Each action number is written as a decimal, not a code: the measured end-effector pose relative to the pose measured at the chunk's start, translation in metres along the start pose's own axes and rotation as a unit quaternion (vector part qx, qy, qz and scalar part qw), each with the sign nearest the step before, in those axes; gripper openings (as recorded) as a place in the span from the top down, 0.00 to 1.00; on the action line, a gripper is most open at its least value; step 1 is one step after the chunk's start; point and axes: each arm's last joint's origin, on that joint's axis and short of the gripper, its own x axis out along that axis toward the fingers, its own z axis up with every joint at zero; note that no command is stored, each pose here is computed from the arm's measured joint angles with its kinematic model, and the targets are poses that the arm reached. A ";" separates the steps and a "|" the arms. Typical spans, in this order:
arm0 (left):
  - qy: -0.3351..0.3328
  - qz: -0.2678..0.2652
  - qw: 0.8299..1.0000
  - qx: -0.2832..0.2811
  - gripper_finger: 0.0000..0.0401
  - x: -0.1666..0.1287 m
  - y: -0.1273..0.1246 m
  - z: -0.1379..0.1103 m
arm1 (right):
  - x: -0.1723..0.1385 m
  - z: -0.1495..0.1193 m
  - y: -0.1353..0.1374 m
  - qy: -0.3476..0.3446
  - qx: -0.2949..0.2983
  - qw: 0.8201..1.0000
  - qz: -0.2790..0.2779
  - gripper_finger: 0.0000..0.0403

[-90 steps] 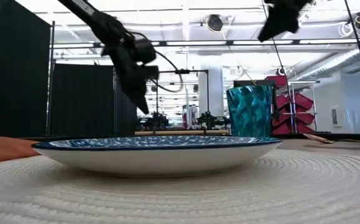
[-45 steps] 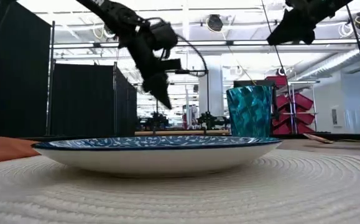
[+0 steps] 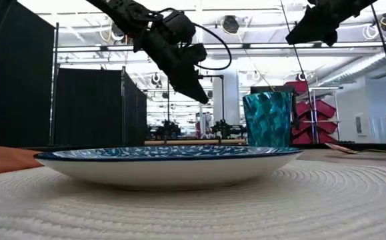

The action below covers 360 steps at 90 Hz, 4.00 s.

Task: Set table place
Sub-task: Stack the blue fork on top of the brown table napkin

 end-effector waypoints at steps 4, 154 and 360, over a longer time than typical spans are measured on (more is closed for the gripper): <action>0.015 0.023 1.000 -0.009 0.75 -0.001 0.001 -0.002 | 0.000 0.000 0.000 0.002 0.000 1.000 0.005 0.77; 0.263 -0.030 0.956 0.129 0.69 0.051 0.062 -0.060 | 0.001 -0.001 0.001 0.009 0.010 1.000 0.024 0.77; 0.264 0.026 0.947 0.182 0.69 0.053 0.075 -0.031 | 0.001 -0.001 0.003 0.010 0.002 0.999 0.042 0.77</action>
